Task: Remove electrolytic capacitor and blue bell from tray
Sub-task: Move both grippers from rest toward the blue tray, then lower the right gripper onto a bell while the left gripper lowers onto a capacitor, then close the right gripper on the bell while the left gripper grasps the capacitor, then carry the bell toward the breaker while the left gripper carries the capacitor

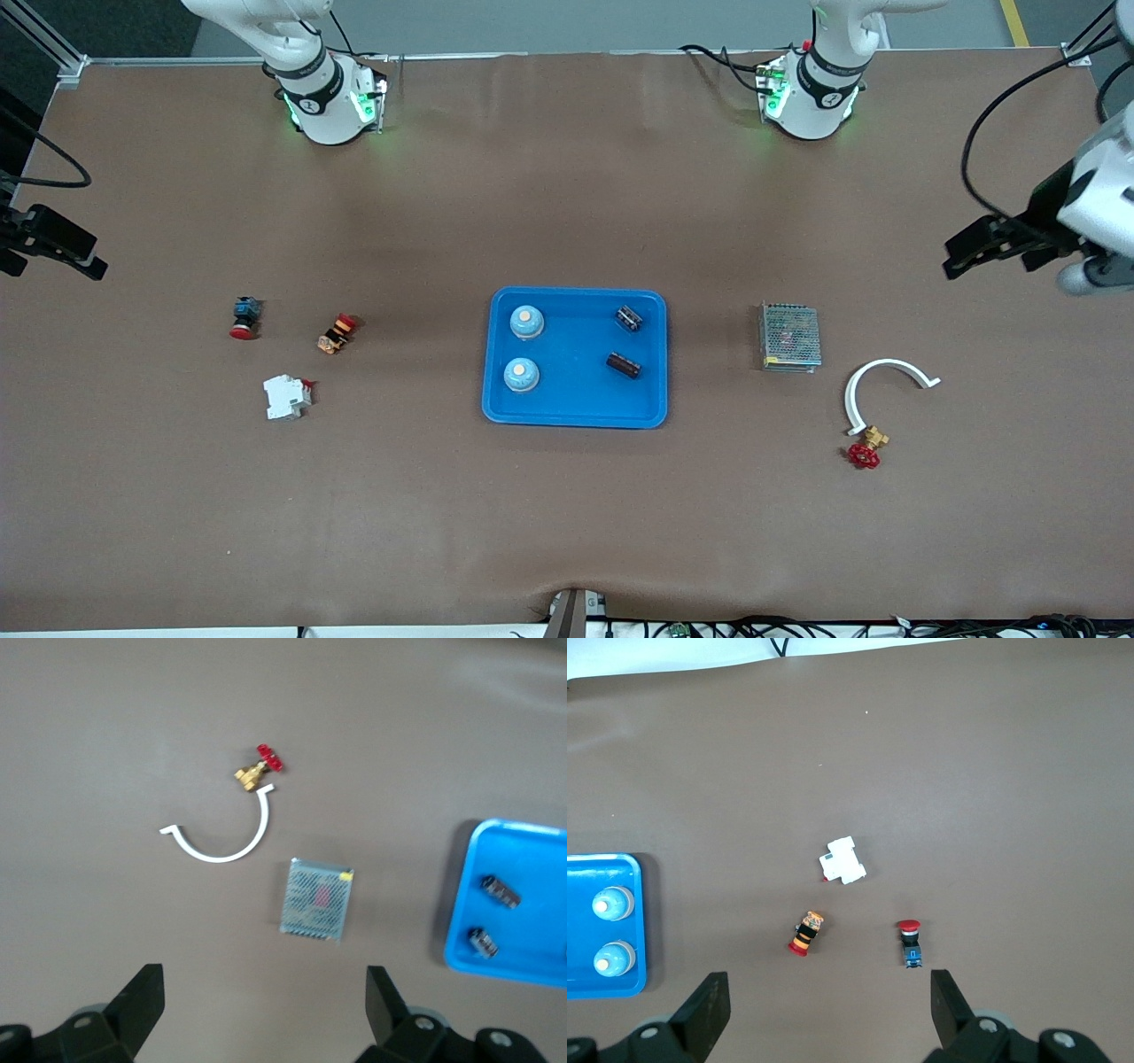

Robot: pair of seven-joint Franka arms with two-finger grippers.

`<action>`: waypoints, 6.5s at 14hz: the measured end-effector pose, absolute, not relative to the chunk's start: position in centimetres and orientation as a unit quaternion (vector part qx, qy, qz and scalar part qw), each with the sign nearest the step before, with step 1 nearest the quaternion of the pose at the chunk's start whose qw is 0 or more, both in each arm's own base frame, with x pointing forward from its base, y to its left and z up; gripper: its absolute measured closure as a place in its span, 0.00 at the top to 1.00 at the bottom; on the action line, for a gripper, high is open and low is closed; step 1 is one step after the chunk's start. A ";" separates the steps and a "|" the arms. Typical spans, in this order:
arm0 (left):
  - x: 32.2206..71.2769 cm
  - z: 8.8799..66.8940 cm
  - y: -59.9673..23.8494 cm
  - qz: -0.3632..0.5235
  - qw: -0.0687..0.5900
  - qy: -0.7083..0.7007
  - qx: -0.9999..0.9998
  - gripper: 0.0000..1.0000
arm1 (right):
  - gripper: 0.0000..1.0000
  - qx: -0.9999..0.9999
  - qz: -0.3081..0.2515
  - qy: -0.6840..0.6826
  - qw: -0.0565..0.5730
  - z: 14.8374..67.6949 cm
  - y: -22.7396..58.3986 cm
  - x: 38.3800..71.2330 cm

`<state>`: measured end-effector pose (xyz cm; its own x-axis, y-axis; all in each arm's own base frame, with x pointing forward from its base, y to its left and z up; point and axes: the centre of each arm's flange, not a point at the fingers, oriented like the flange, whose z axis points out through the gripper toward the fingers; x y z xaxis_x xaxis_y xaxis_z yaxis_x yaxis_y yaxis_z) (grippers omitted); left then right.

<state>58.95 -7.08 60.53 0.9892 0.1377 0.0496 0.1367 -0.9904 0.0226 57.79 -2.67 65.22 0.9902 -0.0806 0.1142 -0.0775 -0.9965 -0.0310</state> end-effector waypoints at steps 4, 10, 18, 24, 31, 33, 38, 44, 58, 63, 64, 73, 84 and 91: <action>60.5 57.4 -10.9 0.014 0.017 0.090 0.996 1.00 | 1.00 -0.997 -0.058 0.040 0.013 65.2 -2.7 57.8; 60.7 50.1 -20.3 -0.043 0.004 0.099 0.994 1.00 | 1.00 -0.998 -0.057 0.039 0.013 65.2 -2.6 57.8; 61.9 44.8 -24.5 -0.043 0.003 0.198 0.979 1.00 | 1.00 -0.998 -0.044 0.041 0.016 59.7 0.1 59.0; 62.7 41.0 -30.1 -0.026 0.020 0.324 0.945 1.00 | 1.00 -0.993 -0.001 0.118 0.012 48.0 15.7 60.6; 63.4 33.5 -35.0 -0.012 0.050 0.394 0.918 1.00 | 1.00 -0.991 -0.003 0.136 0.012 38.2 32.3 58.0; 63.5 31.7 -35.8 -0.010 0.056 0.408 0.911 1.00 | 1.00 -0.988 -0.014 0.155 0.022 36.1 35.5 57.2; 61.7 29.1 -40.0 -0.011 0.064 0.428 0.901 1.00 | 1.00 -0.987 -0.023 0.153 0.034 30.7 41.1 54.9; 60.3 25.6 -42.1 -0.016 0.054 0.436 0.898 1.00 | 1.00 -0.991 0.010 0.132 0.013 23.7 41.4 54.3; 59.0 19.7 -43.2 -0.018 0.034 0.448 0.893 1.00 | 1.00 -0.994 0.020 0.109 0.016 19.9 44.5 51.6; 58.8 18.8 -43.3 -0.020 0.028 0.449 0.893 1.00 | 1.00 -0.994 0.022 0.109 0.014 19.4 44.4 51.5; 58.6 18.6 -43.5 -0.021 0.027 0.451 0.892 1.00 | 1.00 -0.994 0.023 0.108 0.013 19.3 44.4 51.4; 58.3 18.2 -43.8 -0.019 0.023 0.455 0.890 0.59 | 0.66 -0.993 0.030 0.113 0.006 18.2 44.2 50.9; 59.7 22.9 -42.6 -0.010 0.005 0.453 0.891 0.35 | 0.66 -0.988 0.088 0.125 0.007 25.9 43.3 55.4; 61.6 34.7 -37.5 -0.006 -0.006 0.399 0.917 0.35 | 0.66 -0.990 0.122 -0.063 0.025 31.7 24.3 64.2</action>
<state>61.63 -37.52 34.67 0.6811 0.7321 -0.0061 0.7320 -0.6811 -0.0156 64.17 24.32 31.70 0.9623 0.1308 -0.2385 0.1184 -0.9908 -0.0658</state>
